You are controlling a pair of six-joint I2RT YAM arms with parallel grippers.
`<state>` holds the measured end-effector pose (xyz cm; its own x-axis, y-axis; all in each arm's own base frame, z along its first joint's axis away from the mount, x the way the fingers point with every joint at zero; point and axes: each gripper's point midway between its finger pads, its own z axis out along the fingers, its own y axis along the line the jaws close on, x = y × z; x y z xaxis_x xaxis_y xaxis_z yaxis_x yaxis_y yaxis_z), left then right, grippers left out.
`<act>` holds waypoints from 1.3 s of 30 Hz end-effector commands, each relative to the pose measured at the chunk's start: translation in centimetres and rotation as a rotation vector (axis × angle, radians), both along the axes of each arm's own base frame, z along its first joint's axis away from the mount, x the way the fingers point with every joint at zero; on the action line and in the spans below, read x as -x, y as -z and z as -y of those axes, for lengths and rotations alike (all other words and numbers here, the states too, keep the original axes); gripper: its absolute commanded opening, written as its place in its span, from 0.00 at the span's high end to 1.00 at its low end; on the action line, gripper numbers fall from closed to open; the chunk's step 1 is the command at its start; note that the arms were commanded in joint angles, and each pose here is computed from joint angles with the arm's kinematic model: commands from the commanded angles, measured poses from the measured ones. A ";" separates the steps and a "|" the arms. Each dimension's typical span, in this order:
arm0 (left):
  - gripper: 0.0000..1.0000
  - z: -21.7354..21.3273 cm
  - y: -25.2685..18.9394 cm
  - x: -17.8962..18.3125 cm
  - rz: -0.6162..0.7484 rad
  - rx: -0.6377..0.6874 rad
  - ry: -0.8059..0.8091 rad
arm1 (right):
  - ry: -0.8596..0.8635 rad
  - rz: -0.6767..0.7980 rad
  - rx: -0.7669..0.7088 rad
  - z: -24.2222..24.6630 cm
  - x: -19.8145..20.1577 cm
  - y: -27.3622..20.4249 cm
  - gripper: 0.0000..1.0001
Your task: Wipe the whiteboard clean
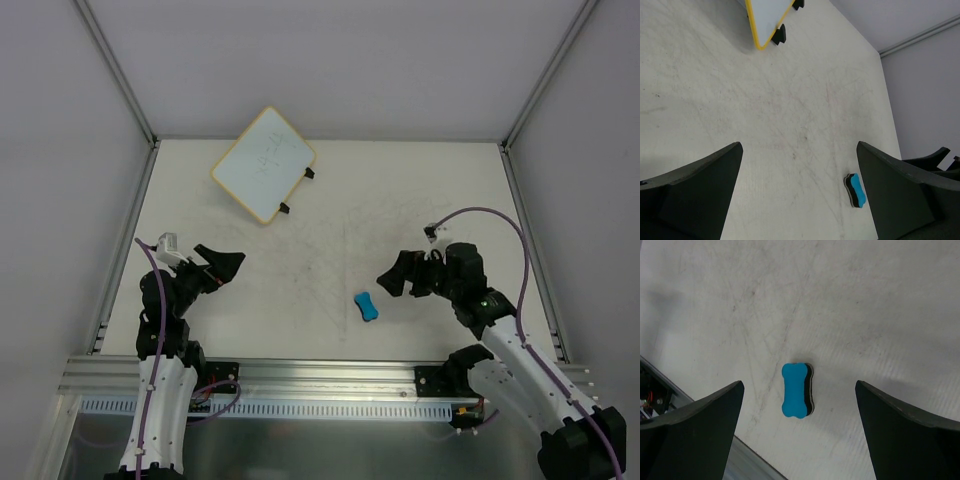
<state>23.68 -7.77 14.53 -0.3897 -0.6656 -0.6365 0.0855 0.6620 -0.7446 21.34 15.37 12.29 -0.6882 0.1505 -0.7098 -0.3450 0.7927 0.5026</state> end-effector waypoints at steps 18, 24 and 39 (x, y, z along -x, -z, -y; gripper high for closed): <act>0.01 -0.3 -1.5 -0.2 0.057 -0.036 -0.004 | -0.091 -0.009 0.339 -3.0 6.0 6.1 0.03; 0.01 -0.4 -1.5 -0.3 0.057 -0.040 -0.009 | -0.089 -0.026 0.452 -3.6 5.9 7.3 0.14; 0.01 -0.4 -1.5 -0.2 0.061 -0.044 -0.009 | -0.101 -0.029 0.490 -6.2 5.3 7.2 0.23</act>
<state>23.62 -7.73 14.42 -0.3899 -0.6544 -0.6478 0.0897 0.6732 -0.7340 15.02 20.10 3.53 -0.7144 -0.3173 -0.6237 -0.4506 0.8905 0.0631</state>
